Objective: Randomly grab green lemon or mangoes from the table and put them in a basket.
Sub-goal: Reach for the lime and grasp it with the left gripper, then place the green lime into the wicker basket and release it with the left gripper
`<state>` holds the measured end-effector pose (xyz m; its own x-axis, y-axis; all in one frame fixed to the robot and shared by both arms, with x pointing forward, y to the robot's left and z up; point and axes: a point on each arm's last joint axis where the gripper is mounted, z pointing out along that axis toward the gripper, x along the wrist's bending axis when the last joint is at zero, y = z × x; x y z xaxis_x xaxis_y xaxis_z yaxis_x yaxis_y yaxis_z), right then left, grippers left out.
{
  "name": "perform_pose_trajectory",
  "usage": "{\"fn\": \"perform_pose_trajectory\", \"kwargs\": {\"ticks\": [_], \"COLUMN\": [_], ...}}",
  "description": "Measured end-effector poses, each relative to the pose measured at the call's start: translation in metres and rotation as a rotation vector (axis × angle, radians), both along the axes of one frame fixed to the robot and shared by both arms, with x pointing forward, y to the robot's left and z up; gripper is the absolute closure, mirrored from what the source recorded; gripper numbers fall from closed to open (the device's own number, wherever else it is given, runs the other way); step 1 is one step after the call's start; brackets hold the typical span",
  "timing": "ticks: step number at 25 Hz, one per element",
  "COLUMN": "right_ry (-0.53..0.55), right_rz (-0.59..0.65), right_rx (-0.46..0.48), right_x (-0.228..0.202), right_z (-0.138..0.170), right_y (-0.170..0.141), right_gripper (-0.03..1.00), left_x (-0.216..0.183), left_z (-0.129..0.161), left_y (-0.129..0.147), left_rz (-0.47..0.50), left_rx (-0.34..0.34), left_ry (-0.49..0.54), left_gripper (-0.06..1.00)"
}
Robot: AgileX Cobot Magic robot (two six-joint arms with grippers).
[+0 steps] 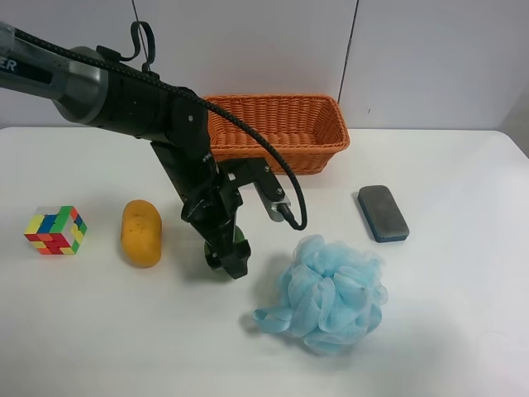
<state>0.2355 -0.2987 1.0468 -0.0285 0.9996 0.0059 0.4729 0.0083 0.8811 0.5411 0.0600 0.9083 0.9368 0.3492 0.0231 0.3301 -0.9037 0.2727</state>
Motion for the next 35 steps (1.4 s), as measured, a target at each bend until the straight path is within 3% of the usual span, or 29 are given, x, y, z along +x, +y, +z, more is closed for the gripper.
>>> {"fn": "perform_pose_trajectory", "kwargs": {"ticks": [22,26,35], "right_ry": [0.0,0.0,0.0], "right_rz": [0.0,0.0,0.0], "right_rx": [0.0,0.0,0.0], "right_x": [0.0,0.0,0.0], "right_z": [0.0,0.0,0.0], "right_y": [0.0,0.0,0.0], "right_gripper": [-0.02,-0.02,-0.02], "left_x": [0.0005,-0.0002,-0.0005], "left_z": [0.0001,0.0,-0.0001], "left_y": [-0.0002,0.0,0.0002], "left_rz": [0.0,-0.002,-0.004], "left_rx": [-0.003,0.0,0.003], "left_ry": [-0.006,0.002,0.005], "left_gripper": [-0.04,0.21,0.2]}}
